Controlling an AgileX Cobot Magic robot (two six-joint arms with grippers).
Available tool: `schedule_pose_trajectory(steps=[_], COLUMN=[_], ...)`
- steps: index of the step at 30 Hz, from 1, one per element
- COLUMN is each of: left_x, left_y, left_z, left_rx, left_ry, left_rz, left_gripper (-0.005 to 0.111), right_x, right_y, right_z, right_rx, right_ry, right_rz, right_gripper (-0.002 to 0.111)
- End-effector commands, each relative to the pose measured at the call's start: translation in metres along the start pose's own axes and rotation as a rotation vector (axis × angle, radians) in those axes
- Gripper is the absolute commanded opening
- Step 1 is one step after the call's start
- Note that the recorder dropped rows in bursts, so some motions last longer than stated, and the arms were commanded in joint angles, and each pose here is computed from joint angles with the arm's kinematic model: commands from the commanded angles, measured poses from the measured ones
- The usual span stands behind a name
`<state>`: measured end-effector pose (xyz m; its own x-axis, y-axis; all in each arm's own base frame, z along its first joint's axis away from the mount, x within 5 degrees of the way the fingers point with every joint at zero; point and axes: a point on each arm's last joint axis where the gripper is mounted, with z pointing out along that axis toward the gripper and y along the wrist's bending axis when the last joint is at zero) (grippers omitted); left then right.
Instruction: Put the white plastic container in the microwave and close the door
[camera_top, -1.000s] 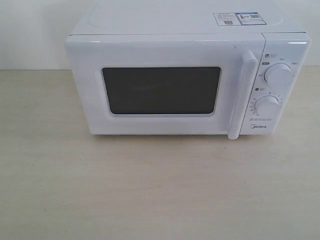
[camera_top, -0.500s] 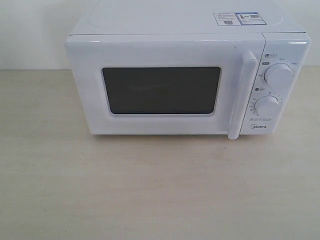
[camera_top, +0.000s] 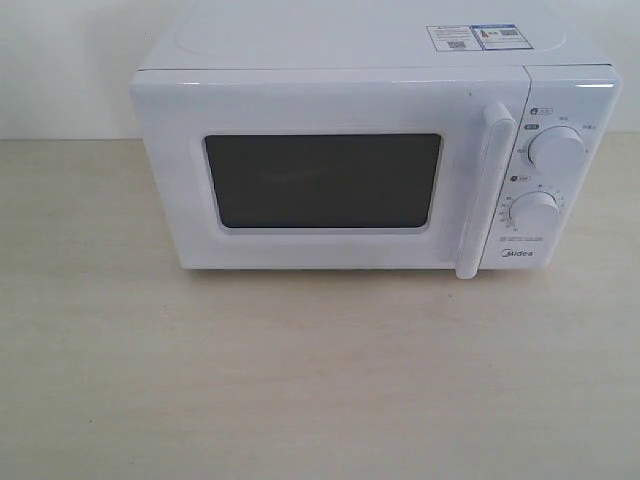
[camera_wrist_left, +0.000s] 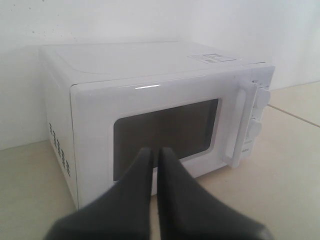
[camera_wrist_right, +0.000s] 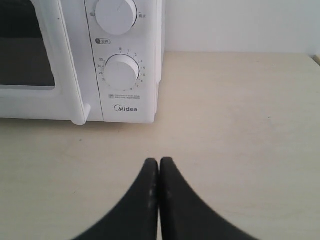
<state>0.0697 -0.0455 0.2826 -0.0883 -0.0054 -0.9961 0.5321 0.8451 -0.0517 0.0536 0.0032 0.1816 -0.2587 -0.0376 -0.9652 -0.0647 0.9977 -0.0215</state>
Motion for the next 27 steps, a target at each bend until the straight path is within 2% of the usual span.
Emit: schedule_pose_trajectory(steps=[1,9,11,14,17,24,27], left_x=[0.0,0.0,-0.002,-0.003,0.001,0.02,0.028], left_y=[0.0,0.001,0.005,0.013,0.018,0.023,0.025], left_z=[-0.001,-0.001,-0.004,-0.01,-0.013,-0.01,-0.009], left_rx=[-0.003,-0.016,-0.065,-0.192,-0.285,-0.333,-0.336], left_ry=[-0.01,-0.015,-0.034,-0.064,-0.024,0.028,0.028], left_rz=[-0.002,0.025,0.024,0.003,-0.022,-0.066,-0.124], left_gripper=[0.004,0.004,0.004,0.004,0.004,0.004,0.004], right_x=[0.0,0.0,0.0,0.0,0.0,0.0,0.0], right_y=[-0.001,-0.001,-0.001,-0.001,-0.001,-0.001,-0.001], right_z=[0.0,0.0,0.0,0.0,0.0,0.0,0.0], right_rx=[0.01,0.01,0.01,0.01,0.01,0.01,0.01], right_ry=[-0.006,-0.006,-0.006,-0.006,-0.006,-0.006,-0.006], right_rz=[-0.006,-0.006,-0.006,-0.006,-0.006,-0.006,-0.006], right_gripper=[0.0,0.0,0.0,0.0,0.0,0.0,0.0])
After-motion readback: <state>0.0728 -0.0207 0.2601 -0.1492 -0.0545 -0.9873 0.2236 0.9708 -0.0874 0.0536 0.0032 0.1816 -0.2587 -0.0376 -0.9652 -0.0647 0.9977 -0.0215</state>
